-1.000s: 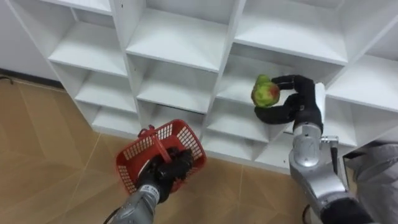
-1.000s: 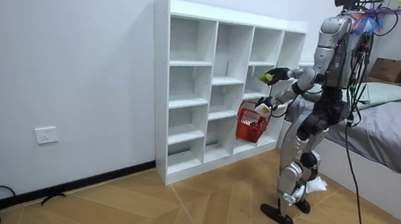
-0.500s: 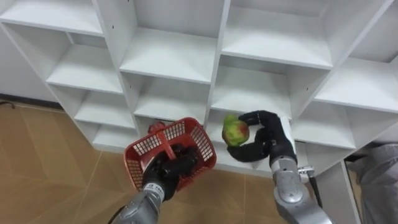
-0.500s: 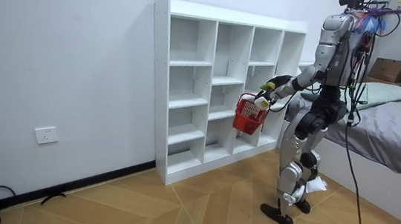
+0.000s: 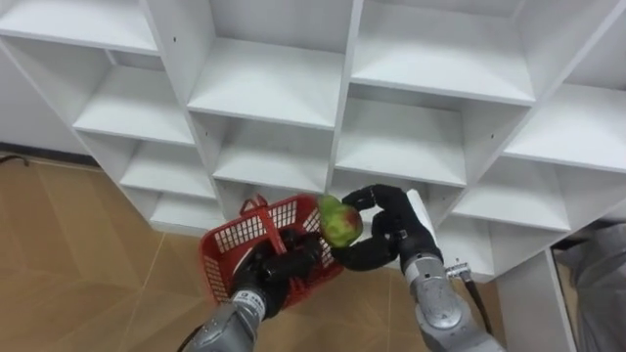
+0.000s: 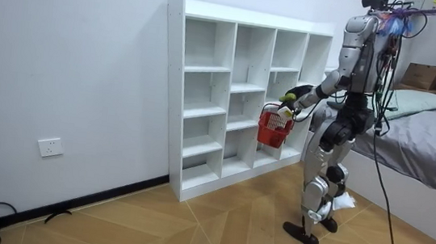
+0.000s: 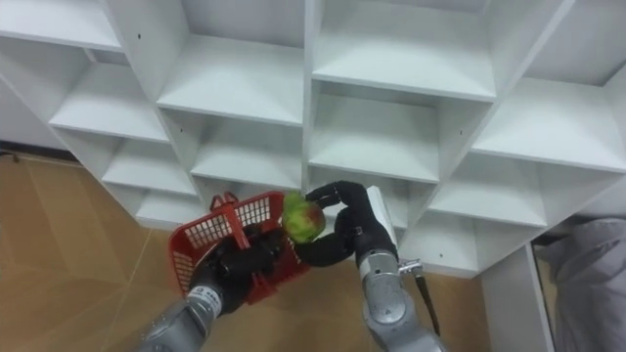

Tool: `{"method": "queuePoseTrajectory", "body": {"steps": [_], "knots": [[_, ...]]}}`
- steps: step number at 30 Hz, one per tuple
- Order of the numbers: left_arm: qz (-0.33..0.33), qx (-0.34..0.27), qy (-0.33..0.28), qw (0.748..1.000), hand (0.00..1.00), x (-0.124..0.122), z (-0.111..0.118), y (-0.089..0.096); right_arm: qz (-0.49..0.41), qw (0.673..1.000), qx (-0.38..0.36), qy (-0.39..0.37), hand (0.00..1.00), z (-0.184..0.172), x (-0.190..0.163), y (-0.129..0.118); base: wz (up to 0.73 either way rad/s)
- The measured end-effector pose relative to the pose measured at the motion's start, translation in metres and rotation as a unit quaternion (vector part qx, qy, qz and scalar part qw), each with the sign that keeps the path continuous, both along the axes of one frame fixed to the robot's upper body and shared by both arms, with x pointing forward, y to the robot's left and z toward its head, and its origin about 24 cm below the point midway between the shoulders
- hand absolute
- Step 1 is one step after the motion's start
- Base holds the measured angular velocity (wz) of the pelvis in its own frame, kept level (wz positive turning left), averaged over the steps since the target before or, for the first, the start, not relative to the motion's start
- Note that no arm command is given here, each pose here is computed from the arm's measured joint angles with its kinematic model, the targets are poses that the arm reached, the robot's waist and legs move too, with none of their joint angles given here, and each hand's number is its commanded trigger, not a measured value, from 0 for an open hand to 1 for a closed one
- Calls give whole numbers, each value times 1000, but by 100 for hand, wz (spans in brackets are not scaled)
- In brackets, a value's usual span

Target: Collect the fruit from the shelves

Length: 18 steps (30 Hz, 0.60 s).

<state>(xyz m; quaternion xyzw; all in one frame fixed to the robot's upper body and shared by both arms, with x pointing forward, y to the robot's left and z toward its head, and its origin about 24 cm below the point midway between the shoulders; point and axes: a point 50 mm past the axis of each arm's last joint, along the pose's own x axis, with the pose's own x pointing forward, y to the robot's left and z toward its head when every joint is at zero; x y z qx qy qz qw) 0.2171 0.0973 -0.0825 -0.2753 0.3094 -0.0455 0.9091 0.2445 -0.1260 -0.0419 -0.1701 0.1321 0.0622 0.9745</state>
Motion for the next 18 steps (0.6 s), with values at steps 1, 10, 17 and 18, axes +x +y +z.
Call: {"method": "queuePoseTrajectory", "body": {"steps": [1,10,17,18], "knots": [[0,0,-1,1000,100,0,0,0,2,1000,0,-1,100,1,1,0,0],[-17,5,-14,1000,100,1,2,0,19,1000,-4,-12,100,8,9,2,2],[-21,1,-19,1000,100,2,3,-1,21,1000,-8,-20,100,11,13,2,1],[-21,1,-19,1000,100,2,3,-1,22,1000,-8,-20,100,11,13,2,3]]}}
